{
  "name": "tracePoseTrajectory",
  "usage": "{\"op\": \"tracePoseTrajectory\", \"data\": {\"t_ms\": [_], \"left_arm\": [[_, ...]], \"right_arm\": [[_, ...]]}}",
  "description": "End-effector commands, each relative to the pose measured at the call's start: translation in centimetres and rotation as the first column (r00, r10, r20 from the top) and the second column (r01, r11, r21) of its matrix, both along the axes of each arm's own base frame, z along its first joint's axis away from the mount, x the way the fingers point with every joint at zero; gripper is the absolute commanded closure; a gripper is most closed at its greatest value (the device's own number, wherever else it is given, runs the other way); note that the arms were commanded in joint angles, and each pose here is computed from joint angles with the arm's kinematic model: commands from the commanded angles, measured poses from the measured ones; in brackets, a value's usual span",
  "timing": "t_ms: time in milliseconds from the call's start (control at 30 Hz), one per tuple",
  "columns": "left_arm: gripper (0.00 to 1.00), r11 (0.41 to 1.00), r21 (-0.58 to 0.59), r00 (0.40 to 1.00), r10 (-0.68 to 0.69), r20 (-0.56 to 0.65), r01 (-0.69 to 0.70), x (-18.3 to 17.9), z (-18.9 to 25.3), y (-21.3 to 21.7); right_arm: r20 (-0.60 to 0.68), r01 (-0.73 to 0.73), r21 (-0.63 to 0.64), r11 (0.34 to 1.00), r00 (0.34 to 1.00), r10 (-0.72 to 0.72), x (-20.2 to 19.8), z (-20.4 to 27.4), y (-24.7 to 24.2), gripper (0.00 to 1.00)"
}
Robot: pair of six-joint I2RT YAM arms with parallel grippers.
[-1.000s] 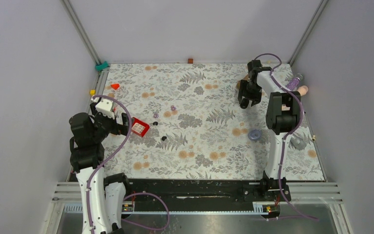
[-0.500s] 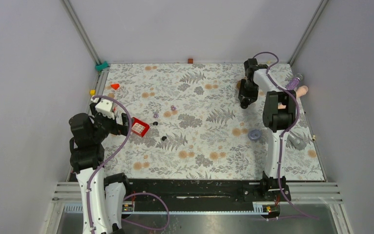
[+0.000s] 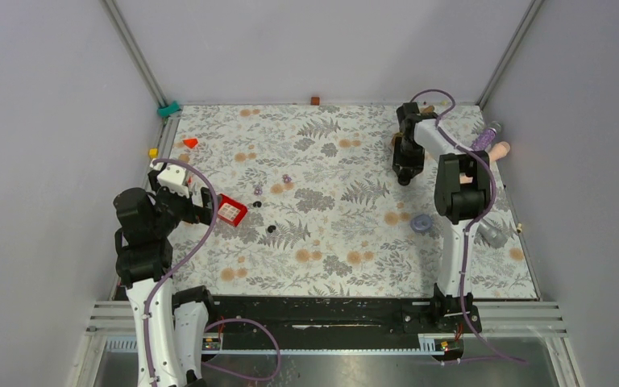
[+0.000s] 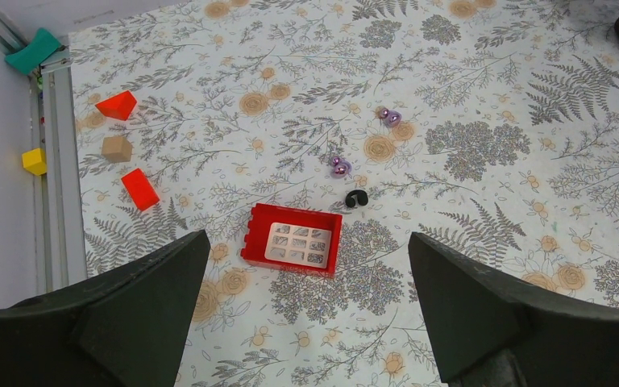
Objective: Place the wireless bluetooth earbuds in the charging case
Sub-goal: Move the charging case to the center of the board.
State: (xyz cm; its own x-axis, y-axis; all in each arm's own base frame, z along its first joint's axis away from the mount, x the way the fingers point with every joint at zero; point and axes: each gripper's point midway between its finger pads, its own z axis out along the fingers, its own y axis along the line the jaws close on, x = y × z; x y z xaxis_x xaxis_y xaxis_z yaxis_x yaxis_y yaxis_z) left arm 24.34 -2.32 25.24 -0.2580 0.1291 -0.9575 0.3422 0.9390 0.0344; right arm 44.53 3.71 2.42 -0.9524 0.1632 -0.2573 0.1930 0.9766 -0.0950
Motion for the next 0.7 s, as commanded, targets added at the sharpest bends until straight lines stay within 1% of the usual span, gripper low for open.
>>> {"op": "tracePoseTrajectory", "data": {"t_ms": [0, 167, 300, 433, 667], "left_arm": [[0.01, 1.0, 0.018, 0.999, -0.011, 0.05, 0.01, 0.1, 1.0, 0.0], [0.01, 1.0, 0.02, 0.998, -0.012, 0.053, 0.011, 0.1, 1.1, 0.0], [0.01, 1.0, 0.02, 0.998, -0.01, 0.057, 0.009, 0.0, 1.2, 0.0], [0.01, 1.0, 0.021, 0.998, -0.008, 0.056, 0.007, 0.0, 1.1, 0.0], [0.01, 1.0, 0.021, 0.999, -0.009, 0.053, 0.008, 0.1, 1.0, 0.1]], "right_arm": [[0.041, -0.066, -0.033, 0.997, 0.997, 0.068, -1.8, 2.8, 1.0, 0.5], [0.052, -0.165, 0.048, 0.985, 0.985, 0.162, -3.8, 3.7, 4.8, 0.51], [0.07, -0.263, 0.084, 0.961, 0.964, 0.257, -5.3, 4.1, 8.3, 0.5], [0.055, -0.338, 0.141, 0.931, 0.941, 0.334, -6.9, 3.6, 11.9, 0.49], [0.029, -0.494, 0.143, 0.858, 0.868, 0.495, -9.9, 2.6, 17.3, 0.48]]}}
